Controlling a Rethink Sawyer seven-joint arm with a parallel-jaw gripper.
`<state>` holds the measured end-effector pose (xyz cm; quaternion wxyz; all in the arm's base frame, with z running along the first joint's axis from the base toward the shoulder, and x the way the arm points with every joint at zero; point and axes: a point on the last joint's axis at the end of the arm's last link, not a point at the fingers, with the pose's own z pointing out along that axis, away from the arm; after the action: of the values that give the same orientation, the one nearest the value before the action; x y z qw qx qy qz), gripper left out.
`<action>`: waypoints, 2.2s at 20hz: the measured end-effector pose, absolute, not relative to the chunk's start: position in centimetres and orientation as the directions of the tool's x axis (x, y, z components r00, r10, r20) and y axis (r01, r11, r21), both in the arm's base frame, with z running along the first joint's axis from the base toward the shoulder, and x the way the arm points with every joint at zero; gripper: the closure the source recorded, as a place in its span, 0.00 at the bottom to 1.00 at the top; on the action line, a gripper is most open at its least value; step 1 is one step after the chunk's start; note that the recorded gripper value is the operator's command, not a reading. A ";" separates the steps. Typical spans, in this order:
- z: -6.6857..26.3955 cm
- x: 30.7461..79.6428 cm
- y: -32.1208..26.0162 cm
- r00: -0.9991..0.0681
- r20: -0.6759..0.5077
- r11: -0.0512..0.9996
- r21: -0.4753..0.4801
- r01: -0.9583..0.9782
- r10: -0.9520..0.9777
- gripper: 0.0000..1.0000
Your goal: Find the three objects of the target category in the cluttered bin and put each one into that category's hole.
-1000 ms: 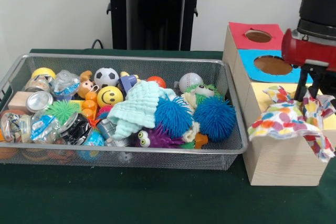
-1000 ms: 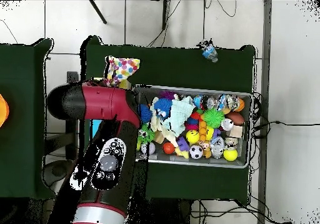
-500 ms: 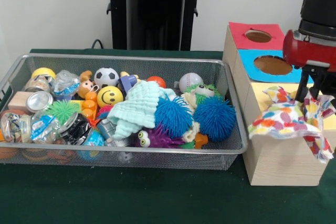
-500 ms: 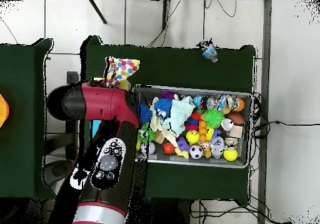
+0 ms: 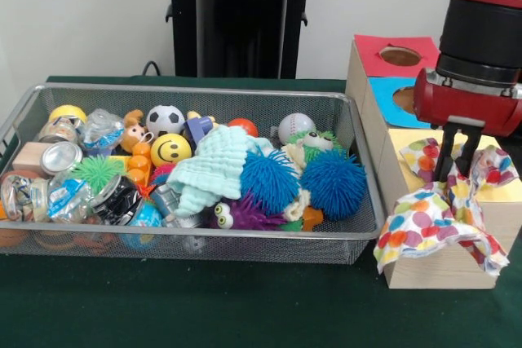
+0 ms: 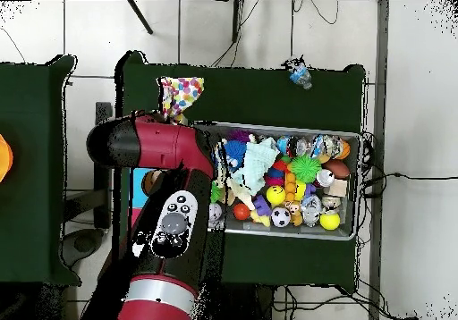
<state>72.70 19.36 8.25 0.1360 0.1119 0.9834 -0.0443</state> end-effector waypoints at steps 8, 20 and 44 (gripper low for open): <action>8.3 72.7 19.4 -0.938 -0.277 0.971 -0.057 0.232 0.208 1.00; 8.3 71.2 19.2 -0.926 -0.310 0.969 -0.047 0.241 0.216 1.00; 8.2 68.8 18.8 -0.920 -0.316 0.965 -0.047 0.256 0.229 1.00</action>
<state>68.80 18.82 8.19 0.1561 0.1240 0.9789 -0.0437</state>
